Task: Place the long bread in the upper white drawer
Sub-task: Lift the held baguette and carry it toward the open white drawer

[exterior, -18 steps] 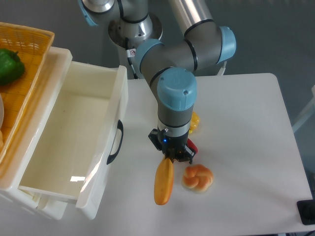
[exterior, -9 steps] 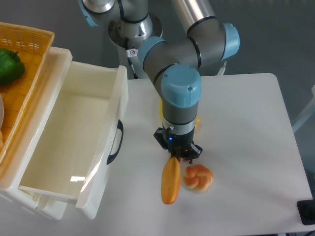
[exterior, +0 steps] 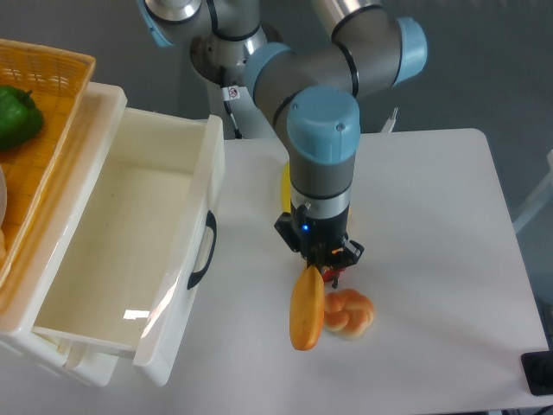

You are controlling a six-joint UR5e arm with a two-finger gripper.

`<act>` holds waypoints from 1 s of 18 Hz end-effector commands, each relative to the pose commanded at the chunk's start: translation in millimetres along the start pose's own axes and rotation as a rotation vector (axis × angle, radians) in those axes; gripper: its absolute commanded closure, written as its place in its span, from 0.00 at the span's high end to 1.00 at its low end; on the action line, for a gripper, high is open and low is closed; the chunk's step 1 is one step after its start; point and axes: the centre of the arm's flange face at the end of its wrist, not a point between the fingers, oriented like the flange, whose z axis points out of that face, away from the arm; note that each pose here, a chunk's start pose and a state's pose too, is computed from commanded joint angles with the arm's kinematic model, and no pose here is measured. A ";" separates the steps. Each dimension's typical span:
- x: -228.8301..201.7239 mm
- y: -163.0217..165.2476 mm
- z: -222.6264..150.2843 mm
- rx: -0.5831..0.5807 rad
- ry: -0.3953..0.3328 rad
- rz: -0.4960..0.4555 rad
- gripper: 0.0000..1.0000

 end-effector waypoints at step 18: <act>83.4 15.3 -93.8 0.066 0.189 -0.051 0.00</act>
